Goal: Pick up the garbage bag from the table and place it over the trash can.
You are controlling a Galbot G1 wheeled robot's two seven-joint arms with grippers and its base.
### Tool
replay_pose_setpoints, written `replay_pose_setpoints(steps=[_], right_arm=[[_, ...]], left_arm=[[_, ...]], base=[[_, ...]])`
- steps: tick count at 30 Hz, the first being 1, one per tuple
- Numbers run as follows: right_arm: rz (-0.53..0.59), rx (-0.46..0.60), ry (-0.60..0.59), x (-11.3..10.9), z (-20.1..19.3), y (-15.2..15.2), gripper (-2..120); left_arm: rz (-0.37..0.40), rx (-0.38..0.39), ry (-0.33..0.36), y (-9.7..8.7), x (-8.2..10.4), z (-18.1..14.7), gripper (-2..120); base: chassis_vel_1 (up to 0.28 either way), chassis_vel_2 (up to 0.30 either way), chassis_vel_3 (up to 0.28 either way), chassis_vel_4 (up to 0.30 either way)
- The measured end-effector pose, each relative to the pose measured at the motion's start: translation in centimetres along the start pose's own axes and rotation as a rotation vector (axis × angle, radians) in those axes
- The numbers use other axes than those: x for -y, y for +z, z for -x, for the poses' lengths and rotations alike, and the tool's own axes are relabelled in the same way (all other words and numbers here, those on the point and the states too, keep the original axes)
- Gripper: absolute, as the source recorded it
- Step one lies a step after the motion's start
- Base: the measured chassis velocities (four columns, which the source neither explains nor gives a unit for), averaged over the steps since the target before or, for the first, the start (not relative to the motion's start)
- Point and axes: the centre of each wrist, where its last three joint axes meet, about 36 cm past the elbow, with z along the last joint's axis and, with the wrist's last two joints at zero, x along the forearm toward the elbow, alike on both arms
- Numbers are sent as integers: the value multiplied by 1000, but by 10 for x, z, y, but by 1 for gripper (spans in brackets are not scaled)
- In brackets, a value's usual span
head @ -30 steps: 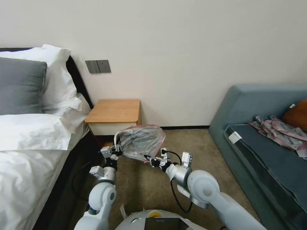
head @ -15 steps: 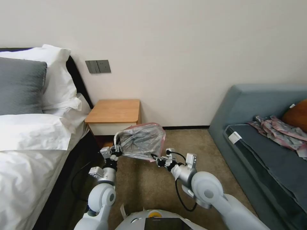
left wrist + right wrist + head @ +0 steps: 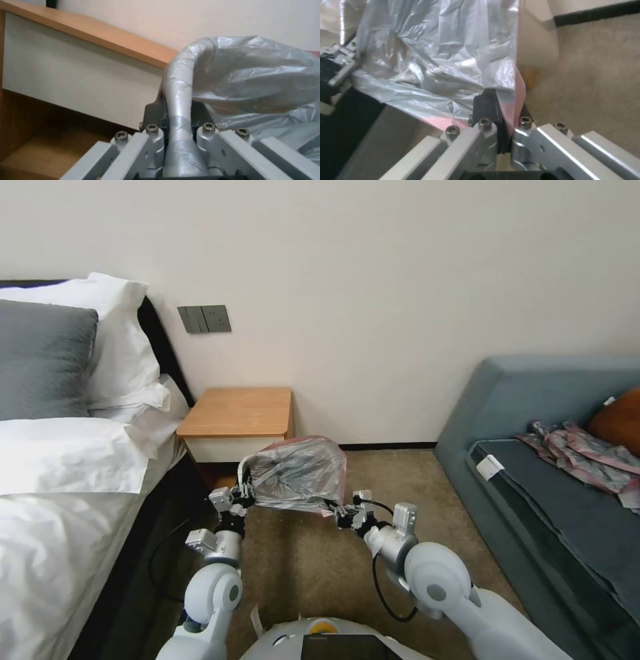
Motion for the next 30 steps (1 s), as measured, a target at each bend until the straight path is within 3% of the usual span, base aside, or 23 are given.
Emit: replay_pose_setpoints(steps=[17,30], right_arm=[[-25,20,1,1,-4,11,0],[-113,63,13,0,-24,15,43]], left_arm=[[-1,-1,2,1,0,0,6],[-1,12,-13,-2,-3,2,6]], base=[[0,0,0,0],[0,0,0,0]])
